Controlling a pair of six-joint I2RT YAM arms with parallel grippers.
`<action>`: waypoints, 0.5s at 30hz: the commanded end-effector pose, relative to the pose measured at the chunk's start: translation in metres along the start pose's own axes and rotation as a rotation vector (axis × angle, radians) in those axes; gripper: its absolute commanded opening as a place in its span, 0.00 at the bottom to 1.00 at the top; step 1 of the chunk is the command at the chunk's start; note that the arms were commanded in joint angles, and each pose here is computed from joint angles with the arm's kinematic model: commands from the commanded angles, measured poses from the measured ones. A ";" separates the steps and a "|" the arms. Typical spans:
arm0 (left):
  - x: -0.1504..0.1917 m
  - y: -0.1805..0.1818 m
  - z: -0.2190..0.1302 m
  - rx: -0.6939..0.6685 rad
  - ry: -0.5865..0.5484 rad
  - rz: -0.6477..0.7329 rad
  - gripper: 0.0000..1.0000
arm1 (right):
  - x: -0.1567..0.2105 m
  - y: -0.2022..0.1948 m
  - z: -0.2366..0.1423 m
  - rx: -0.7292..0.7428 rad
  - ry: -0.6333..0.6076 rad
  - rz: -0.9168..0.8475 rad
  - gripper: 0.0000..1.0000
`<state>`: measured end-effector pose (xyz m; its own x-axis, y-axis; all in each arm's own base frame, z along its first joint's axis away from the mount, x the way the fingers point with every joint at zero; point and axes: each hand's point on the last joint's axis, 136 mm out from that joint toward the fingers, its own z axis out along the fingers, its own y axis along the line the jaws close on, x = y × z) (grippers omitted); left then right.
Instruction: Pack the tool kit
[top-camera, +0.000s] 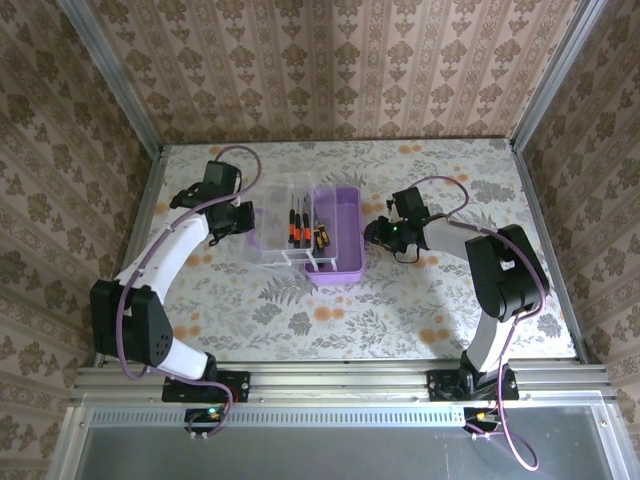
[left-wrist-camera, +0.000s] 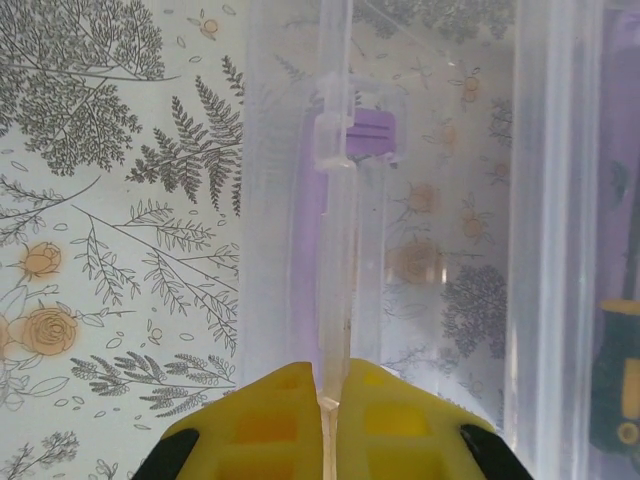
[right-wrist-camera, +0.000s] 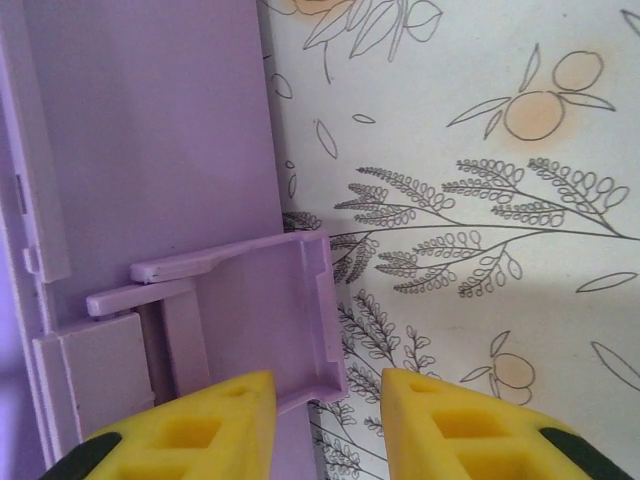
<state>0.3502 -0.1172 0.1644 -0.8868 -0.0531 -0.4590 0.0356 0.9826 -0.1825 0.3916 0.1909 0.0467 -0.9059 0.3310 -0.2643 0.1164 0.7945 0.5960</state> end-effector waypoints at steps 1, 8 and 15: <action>0.002 -0.040 -0.020 0.105 0.020 0.054 0.00 | 0.018 0.035 0.006 -0.110 0.051 -0.047 0.35; 0.000 -0.091 -0.037 0.172 0.020 0.134 0.00 | 0.021 0.034 0.011 -0.110 0.059 -0.041 0.35; 0.008 -0.131 -0.032 0.220 0.050 0.190 0.08 | 0.022 0.031 0.015 -0.107 0.065 -0.037 0.34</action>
<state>0.3443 -0.2038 0.2329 -0.8246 0.0910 -0.5584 0.2357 0.9525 -0.1929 0.3879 0.2027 0.0464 -0.9121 0.3217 -0.2540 0.1078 0.7861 0.6086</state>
